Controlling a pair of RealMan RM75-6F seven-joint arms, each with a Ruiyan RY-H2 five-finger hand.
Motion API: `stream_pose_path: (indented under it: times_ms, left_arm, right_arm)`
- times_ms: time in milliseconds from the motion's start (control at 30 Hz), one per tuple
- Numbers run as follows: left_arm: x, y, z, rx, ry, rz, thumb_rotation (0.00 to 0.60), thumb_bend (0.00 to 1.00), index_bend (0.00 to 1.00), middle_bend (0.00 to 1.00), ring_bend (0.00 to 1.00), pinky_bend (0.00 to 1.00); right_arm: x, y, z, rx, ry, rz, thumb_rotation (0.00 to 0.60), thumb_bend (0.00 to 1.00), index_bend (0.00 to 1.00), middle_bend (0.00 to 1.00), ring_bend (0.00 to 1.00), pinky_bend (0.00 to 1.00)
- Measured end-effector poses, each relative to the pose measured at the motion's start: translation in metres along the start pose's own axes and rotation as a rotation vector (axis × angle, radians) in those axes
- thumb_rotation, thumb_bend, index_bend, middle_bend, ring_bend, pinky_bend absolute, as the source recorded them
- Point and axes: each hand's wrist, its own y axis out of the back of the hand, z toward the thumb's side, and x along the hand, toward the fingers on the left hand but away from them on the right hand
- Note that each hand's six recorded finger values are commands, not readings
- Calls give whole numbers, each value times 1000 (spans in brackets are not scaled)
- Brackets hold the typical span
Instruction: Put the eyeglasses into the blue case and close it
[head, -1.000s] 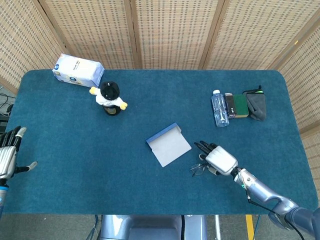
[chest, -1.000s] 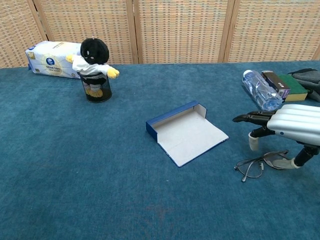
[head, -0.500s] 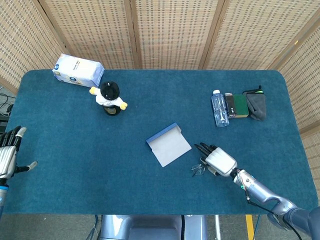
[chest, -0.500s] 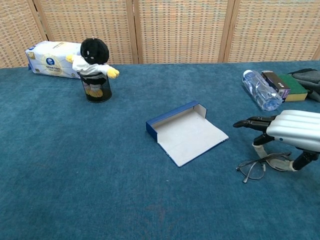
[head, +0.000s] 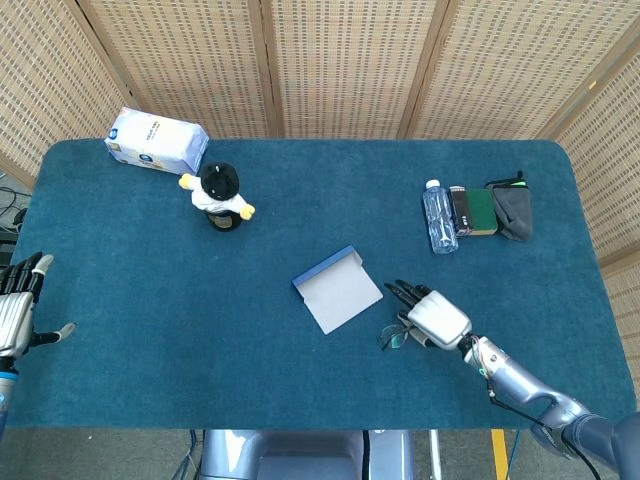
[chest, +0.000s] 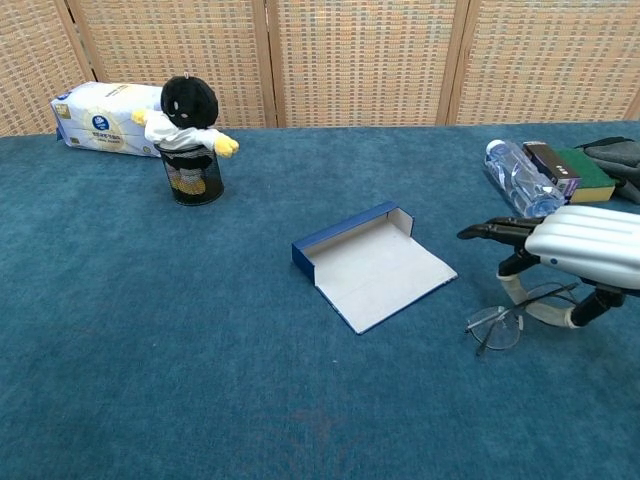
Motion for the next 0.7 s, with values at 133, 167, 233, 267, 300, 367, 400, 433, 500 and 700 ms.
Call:
stream_pose_path:
  times_ms: [133,167,233,267,300,367,400,433,500,700]
  left_arm:
    - [0,0,0,-1,1,0,600,0,0,0,0,0]
    - [0,0,0,0,1,-1,600,0,0,0,0,0]
    - [0,0,0,0,1,-2,600,0,0,0,0,0]
    - [0,0,0,-1,1,-2,600,0,0,0,0,0]
    - [0,0,-1,-1,1,-2,600,0,0,0,0,0]
    - [0,0,-1,-3,2,-3,600,0,0,0,0,0]
    - [1,0,-1,-4,3,-3,600,0,0,0,0,0]
    - [1,1,-1,-6,4,-2,600,0,0,0,0,0]
    - [1,1,-2,-8,6,-1,600,0,0,0,0,0]
    - [2,2,-4,-12,9,-1,600,0,0,0,0,0]
  right_arm:
    - [-10,9,1,-12,3,-11,600,533,599,32,0,268]
    - [-14,11,2,-15,5,-10,600,531,599,32,0,268]
    - [-21,15,3,-23,9,-6,600,531,600,32,0,268]
    - [-25,17,4,-28,11,-4,600,532,599,32,0,268]
    - [-29,19,4,-31,13,-2,600,532,599,32,0,268]
    - [-39,25,6,-37,15,-2,600,532,599,32,0,268]
    - [-44,27,7,-38,16,-2,600,532,599,32,0,268]
    - [-49,29,9,-39,18,-2,600,531,599,32,0,268]
    - [-61,34,14,-37,26,-4,600,531,599,32,0,268]
    - [-91,39,27,-24,35,-3,600,534,599,33,0,268]
